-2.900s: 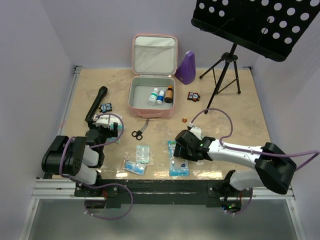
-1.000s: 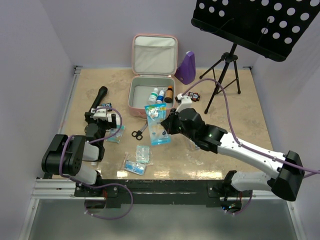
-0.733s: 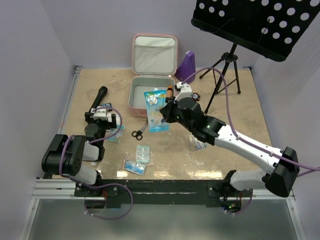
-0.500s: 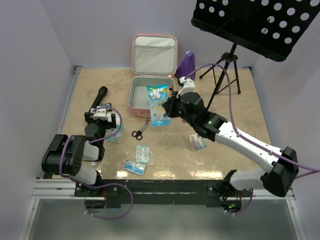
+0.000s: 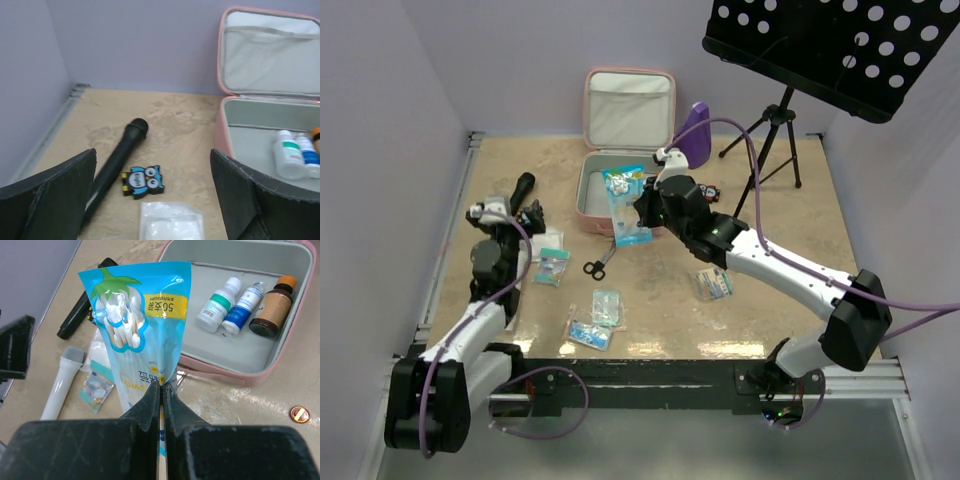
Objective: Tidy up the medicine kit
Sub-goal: Place the medical item at the medicine box.
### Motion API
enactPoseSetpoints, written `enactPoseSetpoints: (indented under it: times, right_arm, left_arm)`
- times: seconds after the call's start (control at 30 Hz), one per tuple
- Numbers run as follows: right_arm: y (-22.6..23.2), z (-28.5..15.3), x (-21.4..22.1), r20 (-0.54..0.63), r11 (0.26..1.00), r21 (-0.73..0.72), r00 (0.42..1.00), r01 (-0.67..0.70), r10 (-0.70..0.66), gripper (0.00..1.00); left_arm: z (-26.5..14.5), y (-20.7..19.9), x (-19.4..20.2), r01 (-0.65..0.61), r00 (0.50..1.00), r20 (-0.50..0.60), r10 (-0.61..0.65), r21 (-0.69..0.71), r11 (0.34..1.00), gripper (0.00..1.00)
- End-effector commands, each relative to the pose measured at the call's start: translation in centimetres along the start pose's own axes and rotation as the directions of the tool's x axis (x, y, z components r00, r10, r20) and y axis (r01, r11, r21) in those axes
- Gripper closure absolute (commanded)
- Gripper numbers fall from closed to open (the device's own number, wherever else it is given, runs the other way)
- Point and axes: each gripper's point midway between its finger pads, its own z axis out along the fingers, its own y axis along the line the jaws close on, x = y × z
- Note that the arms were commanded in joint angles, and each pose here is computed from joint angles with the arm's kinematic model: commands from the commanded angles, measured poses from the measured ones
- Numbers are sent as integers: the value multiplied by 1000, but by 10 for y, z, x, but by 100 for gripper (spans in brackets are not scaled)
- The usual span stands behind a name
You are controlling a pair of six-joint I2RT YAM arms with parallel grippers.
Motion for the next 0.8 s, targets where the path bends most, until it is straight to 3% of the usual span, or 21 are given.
enactPoseSetpoints:
  times: [0.0, 0.1, 0.2, 0.27, 0.53, 0.63, 0.77]
  right_arm:
    - [11, 10, -45, 144, 1000, 0, 989, 27, -27, 100]
    - [9, 27, -49, 175, 994, 31, 979, 100, -104, 100]
    - [16, 38, -50, 209, 973, -9, 952, 232, -225, 100]
    - [11, 44, -49, 195, 951, 23, 931, 309, -307, 100]
    - [4, 61, -74, 159, 756, 132, 740, 641, -654, 100]
    - [3, 77, -83, 163, 678, 154, 658, 719, -735, 100]
    - [-4, 99, -93, 171, 638, 126, 616, 760, -768, 100]
  left_arm:
    - [35, -28, -9, 223, 938, -273, -216, -5, 975, 0]
    - [45, -49, 23, 249, 827, -526, -200, 23, 968, 0]
    - [44, -77, 46, 356, 724, -655, -216, 87, 931, 0]
    - [37, -79, 51, 391, 696, -670, -259, 51, 919, 0]
    - [16, -66, 26, 392, 729, -609, -311, -1, 920, 0]
    - [14, -60, 7, 397, 758, -556, -340, -19, 918, 0]
    - [8, -44, -2, 383, 776, -507, -375, -94, 919, 0]
